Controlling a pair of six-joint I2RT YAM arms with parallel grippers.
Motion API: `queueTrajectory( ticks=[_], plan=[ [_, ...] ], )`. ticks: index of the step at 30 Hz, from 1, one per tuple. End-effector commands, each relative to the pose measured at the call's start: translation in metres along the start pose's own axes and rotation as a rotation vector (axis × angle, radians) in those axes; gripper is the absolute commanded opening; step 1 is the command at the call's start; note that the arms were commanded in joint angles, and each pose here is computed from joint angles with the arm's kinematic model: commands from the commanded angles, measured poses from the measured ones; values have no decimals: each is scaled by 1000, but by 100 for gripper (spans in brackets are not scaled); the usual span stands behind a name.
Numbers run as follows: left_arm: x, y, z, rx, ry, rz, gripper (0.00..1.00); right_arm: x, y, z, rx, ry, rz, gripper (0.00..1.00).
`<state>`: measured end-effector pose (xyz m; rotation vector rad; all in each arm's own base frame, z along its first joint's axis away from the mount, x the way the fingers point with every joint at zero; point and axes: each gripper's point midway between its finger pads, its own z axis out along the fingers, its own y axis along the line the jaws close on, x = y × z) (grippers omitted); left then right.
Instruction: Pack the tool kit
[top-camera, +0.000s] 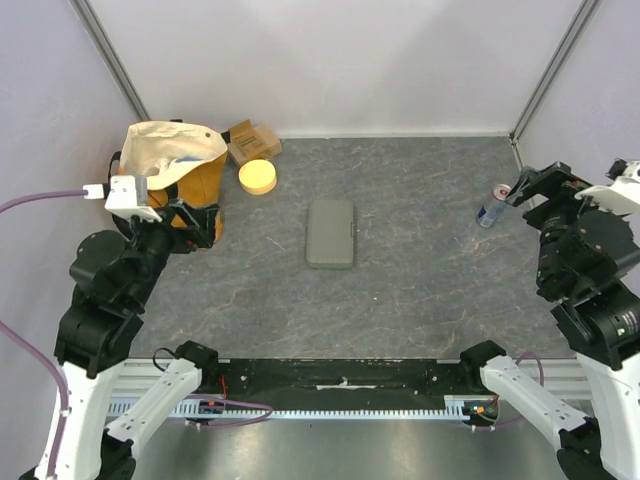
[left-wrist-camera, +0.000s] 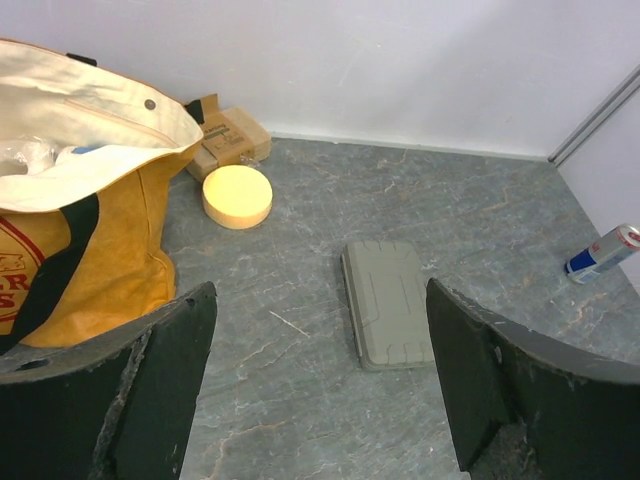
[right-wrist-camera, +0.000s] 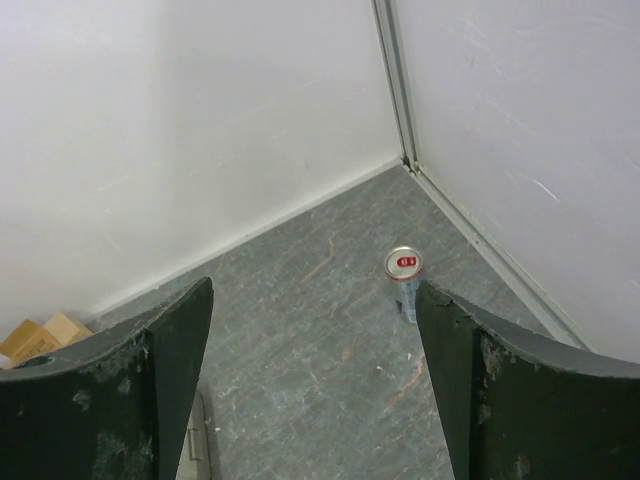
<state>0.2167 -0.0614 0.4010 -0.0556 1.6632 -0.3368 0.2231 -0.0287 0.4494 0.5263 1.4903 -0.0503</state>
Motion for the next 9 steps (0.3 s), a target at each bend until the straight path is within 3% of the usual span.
queueTrajectory(
  ticks=[1,9],
  plan=[
    [-19,3,-23,-1,-53,23,91,-25,-9,-13,2,-48,29,88],
    [-22,4,-35,-15,-17,2,92,-8,-13,-11,17,-30,31,88]
  ],
)
